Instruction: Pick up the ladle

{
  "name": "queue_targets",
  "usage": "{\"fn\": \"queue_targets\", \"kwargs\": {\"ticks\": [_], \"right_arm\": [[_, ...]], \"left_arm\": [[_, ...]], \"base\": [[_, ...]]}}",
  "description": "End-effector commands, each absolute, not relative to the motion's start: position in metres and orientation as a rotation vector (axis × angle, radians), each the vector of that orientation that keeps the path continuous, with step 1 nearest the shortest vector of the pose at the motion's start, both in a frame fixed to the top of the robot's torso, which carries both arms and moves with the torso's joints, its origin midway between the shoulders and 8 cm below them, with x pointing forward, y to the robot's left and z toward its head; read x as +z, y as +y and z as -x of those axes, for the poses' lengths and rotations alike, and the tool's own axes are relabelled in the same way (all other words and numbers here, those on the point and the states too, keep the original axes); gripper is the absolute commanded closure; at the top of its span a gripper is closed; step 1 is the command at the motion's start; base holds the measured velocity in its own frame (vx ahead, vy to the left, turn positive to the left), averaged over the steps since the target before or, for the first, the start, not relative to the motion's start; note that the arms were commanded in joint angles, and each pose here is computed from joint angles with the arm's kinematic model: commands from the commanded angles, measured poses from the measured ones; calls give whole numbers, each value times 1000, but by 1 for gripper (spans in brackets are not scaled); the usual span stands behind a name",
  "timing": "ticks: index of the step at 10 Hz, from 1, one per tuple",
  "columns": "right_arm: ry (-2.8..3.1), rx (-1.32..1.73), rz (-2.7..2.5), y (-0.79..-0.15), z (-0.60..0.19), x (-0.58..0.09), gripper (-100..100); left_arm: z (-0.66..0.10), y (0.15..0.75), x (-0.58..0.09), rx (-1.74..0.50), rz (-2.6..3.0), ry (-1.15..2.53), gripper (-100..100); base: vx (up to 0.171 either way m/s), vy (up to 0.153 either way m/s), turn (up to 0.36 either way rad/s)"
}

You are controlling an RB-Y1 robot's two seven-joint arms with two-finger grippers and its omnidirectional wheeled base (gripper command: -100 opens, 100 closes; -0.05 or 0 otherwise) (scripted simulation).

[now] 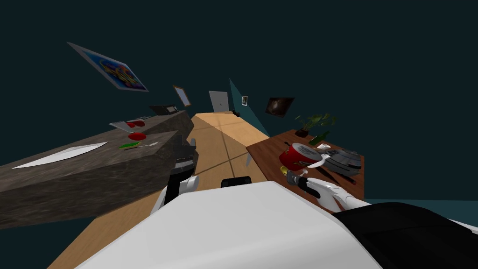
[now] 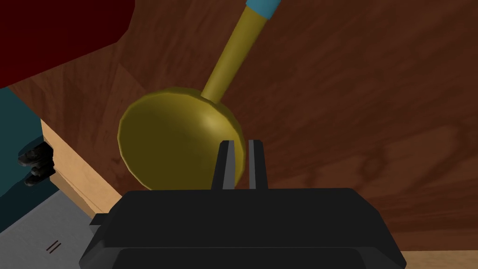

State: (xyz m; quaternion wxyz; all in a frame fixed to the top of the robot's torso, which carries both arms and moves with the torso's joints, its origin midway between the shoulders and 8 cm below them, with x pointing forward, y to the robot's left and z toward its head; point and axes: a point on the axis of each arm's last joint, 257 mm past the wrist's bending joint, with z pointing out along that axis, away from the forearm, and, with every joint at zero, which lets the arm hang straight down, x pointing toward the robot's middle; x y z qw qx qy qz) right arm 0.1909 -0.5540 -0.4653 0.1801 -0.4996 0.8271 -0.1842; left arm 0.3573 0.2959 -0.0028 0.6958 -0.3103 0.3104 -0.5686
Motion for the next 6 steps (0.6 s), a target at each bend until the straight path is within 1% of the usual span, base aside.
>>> {"fn": "queue_targets", "kwargs": {"ticks": [1,4,5,6], "right_arm": [[2328,-514,1445,-545,-191,-464,100],[2340,-495,1445,-537,-190,-463,100],[2335,-499,1450,-539,-191,-464,100],[2335,-500,1451,-539,-190,-464,0]], "left_arm": [[-357,296,-3,-1269,692,693,0],[-357,296,-3,-1269,692,693,0],[-357,296,-3,-1269,692,693,0],[-357,296,-3,-1269,692,693,0]], "base": [[18,-24,-106],[14,-20,-65],[4,-7,-6],[0,0,0]]}}
